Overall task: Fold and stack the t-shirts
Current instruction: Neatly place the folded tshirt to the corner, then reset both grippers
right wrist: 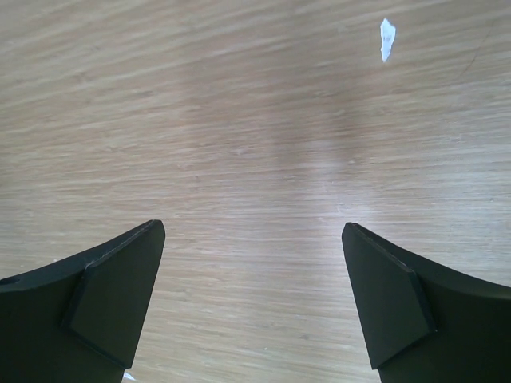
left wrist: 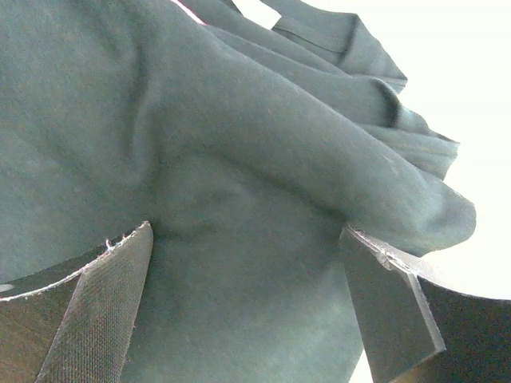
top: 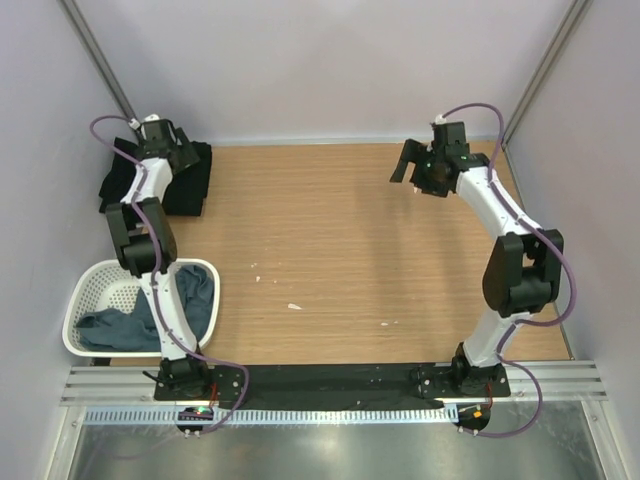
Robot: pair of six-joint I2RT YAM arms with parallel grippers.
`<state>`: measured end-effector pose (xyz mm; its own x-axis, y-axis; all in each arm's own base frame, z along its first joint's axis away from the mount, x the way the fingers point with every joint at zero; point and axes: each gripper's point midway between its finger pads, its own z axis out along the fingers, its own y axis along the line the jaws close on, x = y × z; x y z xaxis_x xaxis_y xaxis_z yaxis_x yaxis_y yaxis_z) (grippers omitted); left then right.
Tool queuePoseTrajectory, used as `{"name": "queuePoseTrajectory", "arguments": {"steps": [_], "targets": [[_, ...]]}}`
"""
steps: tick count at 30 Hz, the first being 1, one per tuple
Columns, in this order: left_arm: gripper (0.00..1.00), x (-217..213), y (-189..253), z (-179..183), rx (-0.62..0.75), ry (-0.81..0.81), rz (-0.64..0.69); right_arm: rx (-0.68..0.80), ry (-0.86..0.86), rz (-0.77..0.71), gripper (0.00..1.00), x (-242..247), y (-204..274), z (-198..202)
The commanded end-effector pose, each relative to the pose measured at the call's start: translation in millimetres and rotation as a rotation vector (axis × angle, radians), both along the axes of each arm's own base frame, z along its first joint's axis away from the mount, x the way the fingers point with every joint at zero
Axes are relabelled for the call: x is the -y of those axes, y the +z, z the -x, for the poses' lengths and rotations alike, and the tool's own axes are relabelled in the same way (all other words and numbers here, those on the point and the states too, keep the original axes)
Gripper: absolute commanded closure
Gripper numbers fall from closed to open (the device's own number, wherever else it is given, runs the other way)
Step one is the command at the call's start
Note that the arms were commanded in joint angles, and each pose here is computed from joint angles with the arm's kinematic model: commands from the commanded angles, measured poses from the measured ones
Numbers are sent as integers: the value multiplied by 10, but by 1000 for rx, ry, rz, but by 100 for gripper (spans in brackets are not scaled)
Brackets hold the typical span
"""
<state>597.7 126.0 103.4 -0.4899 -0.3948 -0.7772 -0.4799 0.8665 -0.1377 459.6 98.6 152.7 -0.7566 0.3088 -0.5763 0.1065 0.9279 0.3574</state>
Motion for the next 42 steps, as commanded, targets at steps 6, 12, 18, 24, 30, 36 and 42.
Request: {"name": "queuePoseTrajectory", "arguments": {"steps": [6, 12, 18, 24, 30, 36, 42], "targets": [[0, 542, 1126, 211, 303, -56, 200, 207, -31, 0, 0, 75, 824, 102], [0, 826, 1529, 538, 395, -87, 224, 264, -53, -46, 0, 76, 1036, 366], [0, 1228, 1711, 1155, 370, -198, 299, 299, -88, -28, 0, 196, 1293, 731], [0, 1488, 1692, 2086, 290, -277, 303, 361, -176, 9, 0, 413, 1396, 1101], [0, 1530, 1436, 2930, 222, -275, 292, 373, -260, 11, 0, 582, 1191, 1561], [0, 1640, 1049, 3351, 181, -234, 385, 410, -343, -50, 0, 667, 619, 1931], [0, 1592, 776, 3496, 141, -177, 389, 361, -357, -63, 0, 660, 235, 2017]]}}
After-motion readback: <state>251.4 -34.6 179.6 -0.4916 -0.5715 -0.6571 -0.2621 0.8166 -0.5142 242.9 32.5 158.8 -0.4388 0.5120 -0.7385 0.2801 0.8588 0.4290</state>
